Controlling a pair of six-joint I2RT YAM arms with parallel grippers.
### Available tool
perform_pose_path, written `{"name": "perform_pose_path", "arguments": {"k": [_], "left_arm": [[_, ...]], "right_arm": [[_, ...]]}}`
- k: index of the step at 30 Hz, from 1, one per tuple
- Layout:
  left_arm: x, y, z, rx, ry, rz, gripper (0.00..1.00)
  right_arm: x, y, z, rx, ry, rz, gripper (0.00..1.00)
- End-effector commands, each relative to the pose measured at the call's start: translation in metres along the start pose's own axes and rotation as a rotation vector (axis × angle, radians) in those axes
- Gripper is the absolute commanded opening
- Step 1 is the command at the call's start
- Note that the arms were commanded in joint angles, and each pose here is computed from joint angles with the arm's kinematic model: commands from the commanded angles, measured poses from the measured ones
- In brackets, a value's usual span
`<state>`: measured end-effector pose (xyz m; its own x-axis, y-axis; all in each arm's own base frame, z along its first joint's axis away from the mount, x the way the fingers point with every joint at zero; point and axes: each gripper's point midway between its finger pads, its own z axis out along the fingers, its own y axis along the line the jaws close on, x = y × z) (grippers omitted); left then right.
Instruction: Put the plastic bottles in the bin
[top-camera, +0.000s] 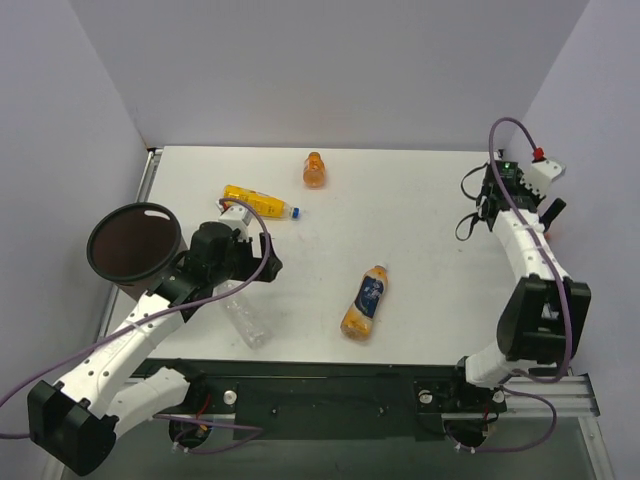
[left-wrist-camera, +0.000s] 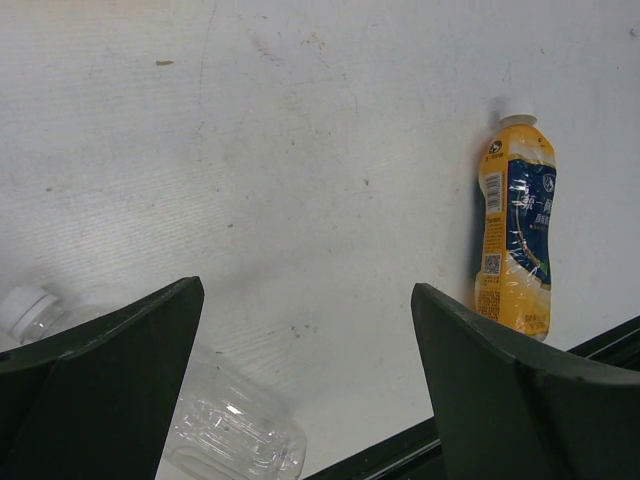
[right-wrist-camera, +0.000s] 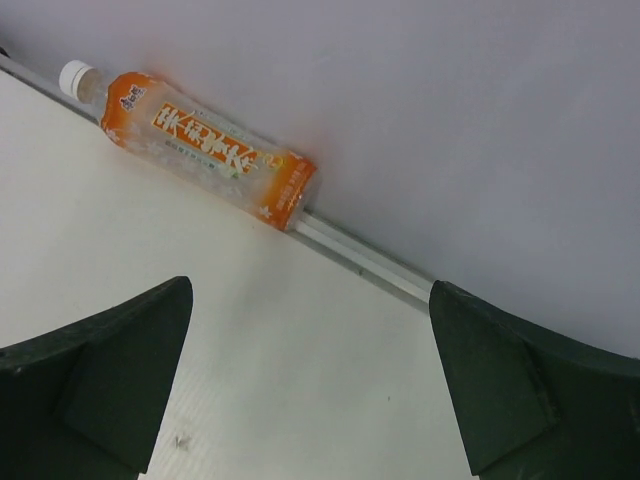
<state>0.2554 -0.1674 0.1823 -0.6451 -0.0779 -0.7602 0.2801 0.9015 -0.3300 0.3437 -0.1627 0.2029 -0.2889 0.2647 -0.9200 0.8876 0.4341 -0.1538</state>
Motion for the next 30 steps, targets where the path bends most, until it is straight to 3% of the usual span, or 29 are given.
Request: {"name": "perform_pose_path", "arguments": {"k": [1,6,14,19,26,30], "left_arm": [[-0.021,-0.016,0.007,0.067,-0.074,0.001,0.97],[-0.022,-0.009,0.011,0.024,-0.072,0.003,0.97],[-0.048,-0.01,0.015,-0.019,-0.108,0.018,0.97],[-0.051,-0.011,0.025,-0.031,-0.076,0.029,0.97],[-0.044,-0.015,0.029,-0.022,0.021,0.075,0.97],[-0.042,-0.011,0.032,-0.026,0.013,0.103,0.97]], "right_arm": [[-0.01,0.021,0.04,0.014,0.064,-0.115,1.0],[0.011,0.05,0.081,0.048,0.17,-0.33,1.0],[0.032,0.069,0.124,0.073,0.264,-0.505,1.0],[0.052,0.085,0.14,0.026,0.333,-0.52,1.0],[0.05,0.083,0.155,0.091,0.308,-0.642,1.0],[0.057,0.09,0.162,0.065,0.337,-0.755,1.0]]}}
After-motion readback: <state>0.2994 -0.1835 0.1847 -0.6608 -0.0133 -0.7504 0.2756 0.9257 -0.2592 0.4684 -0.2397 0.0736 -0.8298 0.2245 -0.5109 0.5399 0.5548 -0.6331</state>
